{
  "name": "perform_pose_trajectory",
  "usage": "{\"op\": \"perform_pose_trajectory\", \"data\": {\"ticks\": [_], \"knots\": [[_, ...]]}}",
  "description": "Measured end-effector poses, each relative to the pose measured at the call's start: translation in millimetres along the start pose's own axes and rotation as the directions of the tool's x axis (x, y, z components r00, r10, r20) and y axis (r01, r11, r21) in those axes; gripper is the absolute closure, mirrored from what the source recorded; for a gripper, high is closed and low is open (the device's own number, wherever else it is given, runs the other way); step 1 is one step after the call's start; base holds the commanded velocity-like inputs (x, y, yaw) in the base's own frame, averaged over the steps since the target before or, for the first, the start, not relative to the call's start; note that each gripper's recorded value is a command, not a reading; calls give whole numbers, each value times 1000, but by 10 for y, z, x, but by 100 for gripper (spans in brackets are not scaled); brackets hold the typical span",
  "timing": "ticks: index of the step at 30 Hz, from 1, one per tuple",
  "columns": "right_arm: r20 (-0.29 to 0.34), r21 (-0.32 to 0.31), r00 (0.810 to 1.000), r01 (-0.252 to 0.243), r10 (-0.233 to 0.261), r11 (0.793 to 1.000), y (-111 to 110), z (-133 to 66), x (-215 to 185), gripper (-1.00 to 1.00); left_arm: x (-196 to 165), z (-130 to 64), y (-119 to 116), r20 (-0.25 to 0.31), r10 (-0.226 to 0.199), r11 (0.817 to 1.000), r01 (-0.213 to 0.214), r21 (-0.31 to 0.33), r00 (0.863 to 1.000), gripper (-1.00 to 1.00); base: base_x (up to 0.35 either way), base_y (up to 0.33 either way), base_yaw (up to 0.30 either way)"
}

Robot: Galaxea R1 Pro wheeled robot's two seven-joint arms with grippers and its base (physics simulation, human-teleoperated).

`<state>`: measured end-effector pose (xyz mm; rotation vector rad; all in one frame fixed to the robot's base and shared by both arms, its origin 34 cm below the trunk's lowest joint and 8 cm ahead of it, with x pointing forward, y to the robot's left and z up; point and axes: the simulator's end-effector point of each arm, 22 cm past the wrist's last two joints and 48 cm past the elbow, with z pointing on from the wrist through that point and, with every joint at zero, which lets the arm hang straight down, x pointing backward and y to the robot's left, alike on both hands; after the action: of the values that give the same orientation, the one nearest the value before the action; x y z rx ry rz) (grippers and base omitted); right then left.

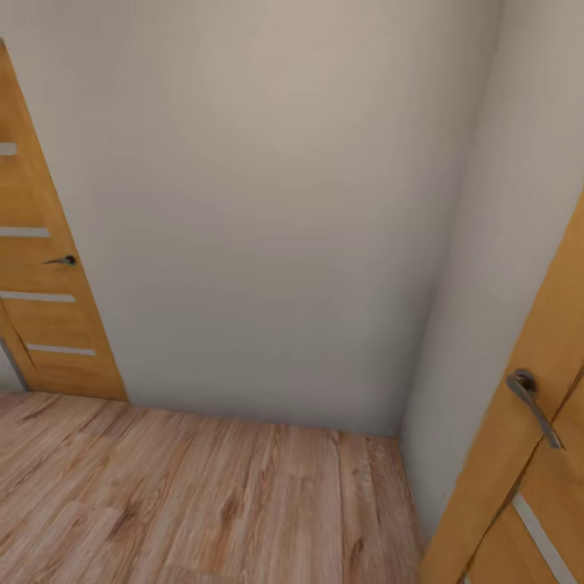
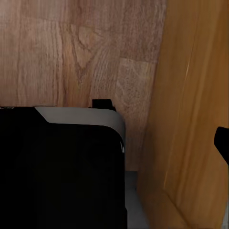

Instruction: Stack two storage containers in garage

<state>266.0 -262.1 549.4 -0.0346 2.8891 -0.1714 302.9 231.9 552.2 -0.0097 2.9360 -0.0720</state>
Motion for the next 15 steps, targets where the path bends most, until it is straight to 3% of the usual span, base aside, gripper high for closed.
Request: {"op": "perform_pose_trajectory", "data": {"ticks": [15], "knots": [[1,-1,1000,6,-6,1000,2,0,-2,-100,-1,0,1,0,0,1000,0,0,1000,-100,317,0,269]]}}
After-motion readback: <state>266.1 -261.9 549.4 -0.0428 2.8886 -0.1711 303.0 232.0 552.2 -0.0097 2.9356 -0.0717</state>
